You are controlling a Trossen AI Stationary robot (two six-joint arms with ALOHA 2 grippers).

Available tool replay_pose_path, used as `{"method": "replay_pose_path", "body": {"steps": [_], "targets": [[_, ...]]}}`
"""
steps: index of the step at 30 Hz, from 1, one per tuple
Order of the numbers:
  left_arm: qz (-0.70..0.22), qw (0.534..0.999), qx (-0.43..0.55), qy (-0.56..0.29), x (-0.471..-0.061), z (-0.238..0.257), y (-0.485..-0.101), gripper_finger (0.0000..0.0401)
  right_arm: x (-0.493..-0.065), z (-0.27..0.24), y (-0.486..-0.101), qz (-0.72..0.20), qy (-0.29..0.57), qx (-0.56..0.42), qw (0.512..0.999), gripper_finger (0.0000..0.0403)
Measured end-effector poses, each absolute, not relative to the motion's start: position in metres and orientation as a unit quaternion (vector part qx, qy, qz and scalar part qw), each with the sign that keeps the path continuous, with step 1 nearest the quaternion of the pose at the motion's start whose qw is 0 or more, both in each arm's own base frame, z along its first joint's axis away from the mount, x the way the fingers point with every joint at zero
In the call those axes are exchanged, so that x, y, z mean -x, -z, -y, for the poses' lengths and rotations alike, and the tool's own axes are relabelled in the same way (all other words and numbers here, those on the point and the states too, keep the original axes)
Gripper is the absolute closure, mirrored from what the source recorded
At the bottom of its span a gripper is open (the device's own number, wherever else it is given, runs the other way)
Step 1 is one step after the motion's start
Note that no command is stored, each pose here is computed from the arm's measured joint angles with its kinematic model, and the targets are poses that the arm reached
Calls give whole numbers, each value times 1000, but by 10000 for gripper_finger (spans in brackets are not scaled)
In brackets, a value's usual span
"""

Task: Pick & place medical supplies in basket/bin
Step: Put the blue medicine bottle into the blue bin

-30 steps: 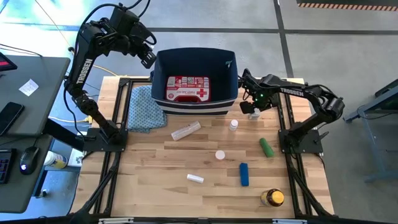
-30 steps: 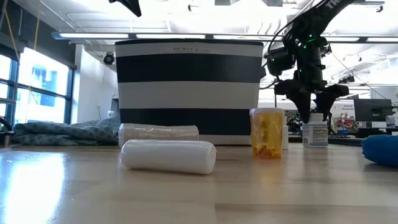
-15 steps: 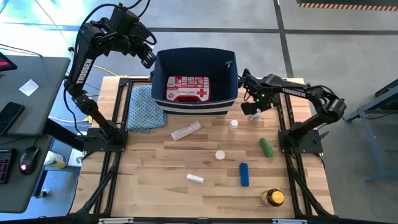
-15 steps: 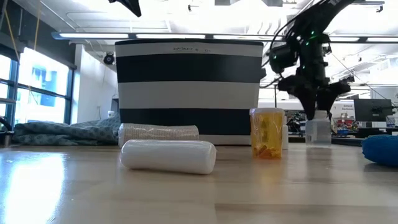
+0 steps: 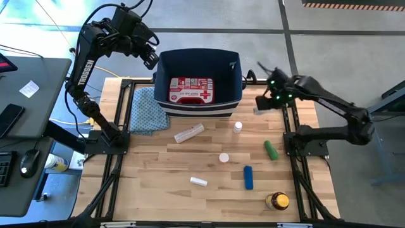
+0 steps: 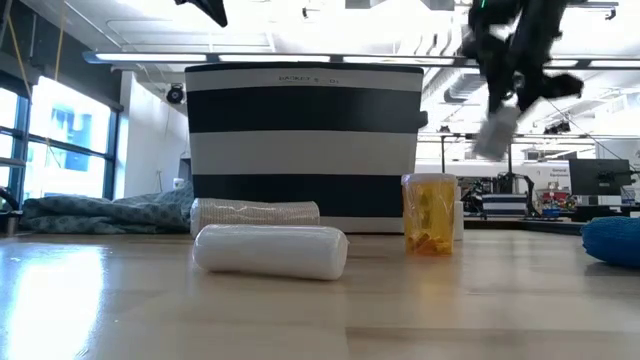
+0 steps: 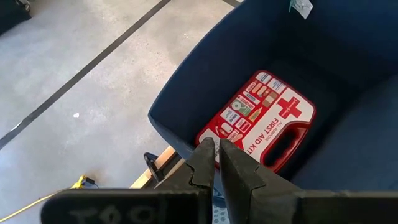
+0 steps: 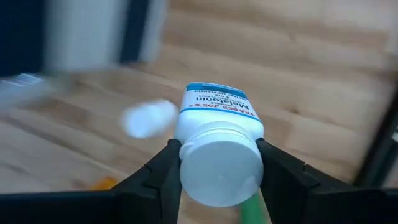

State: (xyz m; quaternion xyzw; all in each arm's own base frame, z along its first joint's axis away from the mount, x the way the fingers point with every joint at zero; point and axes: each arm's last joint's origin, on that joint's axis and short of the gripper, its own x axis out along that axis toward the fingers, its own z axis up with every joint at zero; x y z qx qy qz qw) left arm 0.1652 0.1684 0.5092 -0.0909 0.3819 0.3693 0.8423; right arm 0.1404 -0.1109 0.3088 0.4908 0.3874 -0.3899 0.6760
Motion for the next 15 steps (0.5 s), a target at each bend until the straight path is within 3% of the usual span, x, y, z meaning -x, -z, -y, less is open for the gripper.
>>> {"method": "replay_pose_path", "body": {"steps": [9, 15], "targets": [[-383, 843, 88, -368, -165, -168, -509, 341, -148, 112, -421, -216, 418, -386, 793, 240], [-386, 844, 81, -364, -165, -168, -509, 341, -201, 140, -453, -224, 397, -308, 835, 239]]}}
